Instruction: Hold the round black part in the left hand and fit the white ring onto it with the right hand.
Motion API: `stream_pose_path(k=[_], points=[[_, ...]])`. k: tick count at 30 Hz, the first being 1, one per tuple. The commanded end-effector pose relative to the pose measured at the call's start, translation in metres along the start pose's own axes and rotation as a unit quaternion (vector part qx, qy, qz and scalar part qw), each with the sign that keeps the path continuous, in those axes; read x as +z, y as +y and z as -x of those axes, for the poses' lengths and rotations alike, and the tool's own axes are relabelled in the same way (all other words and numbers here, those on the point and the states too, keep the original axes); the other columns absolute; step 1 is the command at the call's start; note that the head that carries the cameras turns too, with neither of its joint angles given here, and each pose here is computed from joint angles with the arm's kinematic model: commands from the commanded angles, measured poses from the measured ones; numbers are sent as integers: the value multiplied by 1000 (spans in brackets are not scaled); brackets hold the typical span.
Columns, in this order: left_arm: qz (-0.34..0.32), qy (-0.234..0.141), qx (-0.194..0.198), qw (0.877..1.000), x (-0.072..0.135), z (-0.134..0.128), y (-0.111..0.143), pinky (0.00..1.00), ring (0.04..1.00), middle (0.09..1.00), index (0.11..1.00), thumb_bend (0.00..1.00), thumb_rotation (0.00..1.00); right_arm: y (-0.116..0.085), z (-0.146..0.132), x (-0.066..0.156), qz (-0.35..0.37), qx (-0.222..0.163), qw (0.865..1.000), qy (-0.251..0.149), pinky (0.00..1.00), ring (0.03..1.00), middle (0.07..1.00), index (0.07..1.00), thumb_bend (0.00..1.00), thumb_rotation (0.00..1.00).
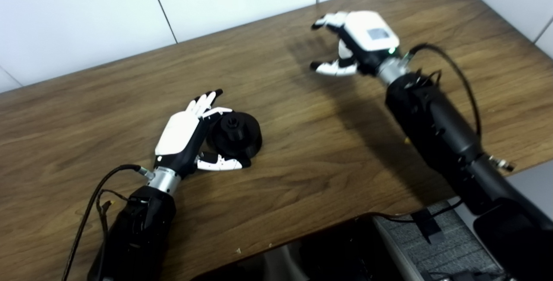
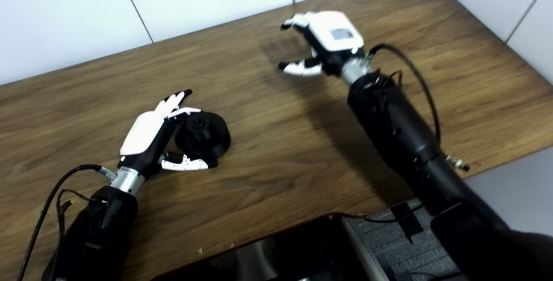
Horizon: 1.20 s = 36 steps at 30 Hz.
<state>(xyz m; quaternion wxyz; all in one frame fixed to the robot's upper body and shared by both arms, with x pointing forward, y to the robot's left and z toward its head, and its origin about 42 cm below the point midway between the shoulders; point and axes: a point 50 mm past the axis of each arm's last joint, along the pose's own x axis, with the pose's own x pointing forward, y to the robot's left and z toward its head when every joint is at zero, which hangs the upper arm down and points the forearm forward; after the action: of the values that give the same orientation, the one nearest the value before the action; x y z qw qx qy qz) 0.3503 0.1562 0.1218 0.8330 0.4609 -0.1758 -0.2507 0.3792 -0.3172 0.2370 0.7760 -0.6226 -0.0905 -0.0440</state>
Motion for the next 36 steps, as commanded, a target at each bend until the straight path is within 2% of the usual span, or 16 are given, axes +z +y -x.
stream_pose_path(k=[1, 9, 14, 19, 23, 29, 36], points=[[-21, 16, -35, 999, -14, 11, -5, 1000, 1000, 1000, 696, 1000, 426, -27, -12, -2, 12, -33, 999, -3, 919, 919, 873, 807, 635, 480], [-22, 14, -33, 999, -14, 11, -4, 1000, 1000, 1000, 695, 1000, 446, -33, -17, -22, 31, -42, 999, 14, 912, 911, 857, 790, 650, 474], [-24, 16, -33, 999, -14, 12, -4, 1000, 1000, 1000, 696, 1000, 447, -36, -18, -30, 40, -31, 998, 29, 930, 920, 869, 800, 655, 477], [-21, 15, -33, 999, -13, 11, -5, 1000, 1000, 1000, 695, 1000, 430, -41, -18, -37, 48, -9, 998, 41, 938, 924, 869, 815, 686, 487], [-23, 14, -34, 999, -13, 9, -5, 1000, 1000, 1000, 695, 1000, 431, -42, -19, -42, 50, 19, 997, 53, 898, 912, 879, 843, 723, 510], [-23, 15, -32, 999, -14, 11, -5, 1000, 1000, 1000, 691, 1000, 434, -34, -18, -48, 52, 39, 996, 64, 845, 898, 887, 849, 743, 464], [-22, 14, -32, 999, -13, 12, -4, 1000, 1000, 1000, 693, 1000, 430, -25, -18, -50, 50, 62, 995, 67, 884, 910, 900, 861, 765, 475]])
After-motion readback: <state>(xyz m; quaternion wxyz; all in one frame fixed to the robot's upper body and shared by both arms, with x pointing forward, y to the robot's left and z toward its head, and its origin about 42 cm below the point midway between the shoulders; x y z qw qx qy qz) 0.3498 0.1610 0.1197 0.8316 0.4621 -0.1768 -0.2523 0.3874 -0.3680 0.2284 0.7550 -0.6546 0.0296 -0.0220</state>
